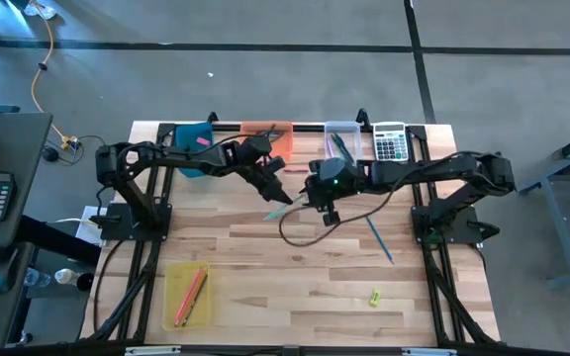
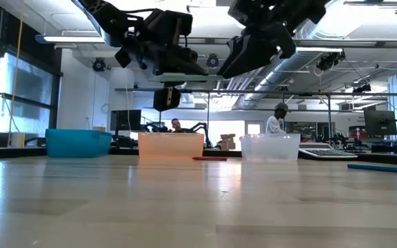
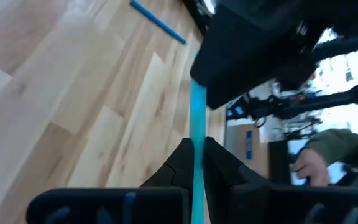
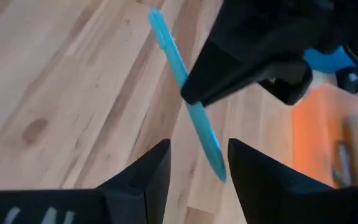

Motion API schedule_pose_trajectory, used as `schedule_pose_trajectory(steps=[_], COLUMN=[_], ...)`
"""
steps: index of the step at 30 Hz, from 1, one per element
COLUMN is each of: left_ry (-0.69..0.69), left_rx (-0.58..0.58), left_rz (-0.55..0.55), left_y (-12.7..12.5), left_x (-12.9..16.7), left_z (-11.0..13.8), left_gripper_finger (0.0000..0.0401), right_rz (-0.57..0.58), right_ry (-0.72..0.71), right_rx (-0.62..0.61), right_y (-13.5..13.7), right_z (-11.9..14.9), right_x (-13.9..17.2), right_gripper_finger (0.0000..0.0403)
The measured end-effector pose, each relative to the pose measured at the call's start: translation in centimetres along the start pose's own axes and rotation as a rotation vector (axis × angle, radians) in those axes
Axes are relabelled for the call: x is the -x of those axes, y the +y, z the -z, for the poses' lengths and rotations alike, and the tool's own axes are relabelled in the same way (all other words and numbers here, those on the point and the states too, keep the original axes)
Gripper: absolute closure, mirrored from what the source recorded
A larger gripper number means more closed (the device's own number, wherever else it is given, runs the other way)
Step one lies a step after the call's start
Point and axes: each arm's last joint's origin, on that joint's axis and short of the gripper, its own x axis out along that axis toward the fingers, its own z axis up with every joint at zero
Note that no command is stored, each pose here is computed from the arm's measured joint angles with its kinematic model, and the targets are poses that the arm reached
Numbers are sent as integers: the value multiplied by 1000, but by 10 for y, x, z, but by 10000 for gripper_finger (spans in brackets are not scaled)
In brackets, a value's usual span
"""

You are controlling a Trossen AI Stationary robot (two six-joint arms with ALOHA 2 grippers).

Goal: Sort crayons/erasers/pens/pencils in bins
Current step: Put the light blue pen into the transparent bin

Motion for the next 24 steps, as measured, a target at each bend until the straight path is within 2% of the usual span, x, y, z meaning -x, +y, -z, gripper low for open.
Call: schedule_pose_trajectory(steps=[5, 10, 17, 20, 24], left_ry=[1, -29, -35, -31, -7], left_rx=[67, 83, 81, 25, -44], left_rz=[36, 94, 98, 85, -19], left_y=[2, -1, 0, 1, 4], left_x=[-6, -10, -10, -10, -7], left_z=[-2, -7, -8, -7, 1], left_gripper_finger=[401, 398, 399, 400, 400], right_rz=[98, 103, 94, 77, 14], right_ry=[44, 58, 72, 106, 179], right_rx=[74, 93, 104, 37, -187], right_y=[3, 4, 4, 6, 9], right_z=[-3, -2, 0, 3, 13], right_x=[0, 0, 0, 0, 1], right_gripper_finger=[250, 250, 250, 250, 261])
